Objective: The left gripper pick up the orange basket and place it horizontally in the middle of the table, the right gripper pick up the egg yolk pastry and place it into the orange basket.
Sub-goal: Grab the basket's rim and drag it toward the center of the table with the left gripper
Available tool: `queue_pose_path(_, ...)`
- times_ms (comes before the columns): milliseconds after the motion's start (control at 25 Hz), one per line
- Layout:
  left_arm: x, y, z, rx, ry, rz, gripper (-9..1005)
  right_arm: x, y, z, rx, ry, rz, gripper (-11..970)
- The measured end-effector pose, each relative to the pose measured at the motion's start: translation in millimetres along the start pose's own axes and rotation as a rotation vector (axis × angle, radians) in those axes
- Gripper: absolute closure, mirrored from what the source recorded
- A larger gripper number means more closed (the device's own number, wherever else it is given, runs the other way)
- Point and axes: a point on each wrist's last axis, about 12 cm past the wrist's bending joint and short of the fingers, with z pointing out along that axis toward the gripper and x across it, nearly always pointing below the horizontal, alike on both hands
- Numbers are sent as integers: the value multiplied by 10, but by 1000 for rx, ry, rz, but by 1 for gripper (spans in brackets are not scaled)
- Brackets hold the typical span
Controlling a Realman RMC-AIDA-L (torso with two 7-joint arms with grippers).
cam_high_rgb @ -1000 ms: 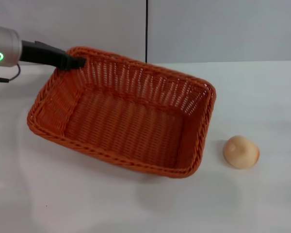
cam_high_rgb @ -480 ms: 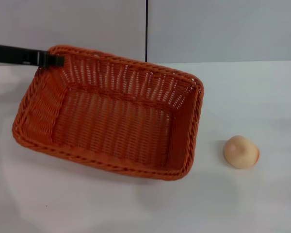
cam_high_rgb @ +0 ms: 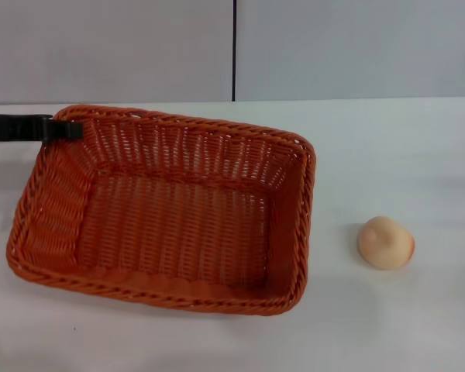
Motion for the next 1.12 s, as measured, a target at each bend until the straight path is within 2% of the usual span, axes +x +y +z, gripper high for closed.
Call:
queue_pose_path(200, 236, 66, -83, 39, -43, -110, 767, 19, 10, 49, 3, 15, 0, 371)
queue_pose_path(280, 236, 66, -83, 39, -43, -110, 762, 23, 7, 53, 6, 19, 0, 371)
queue_pose_path(320, 316, 75, -81, 71, -79, -156, 760, 26, 4, 60, 8, 23, -1, 371)
queue_pose_path(400, 370, 51, -37, 95, -105, -179, 755, 31, -4, 78, 13, 32, -5, 371)
queue_pose_path(720, 438, 16, 98, 99, -95, -192, 734, 26, 8, 120, 7, 32, -10, 371)
queue_pose_path(1120, 469, 57, 80, 89, -91, -209, 708, 17, -12, 106, 12, 32, -15, 371)
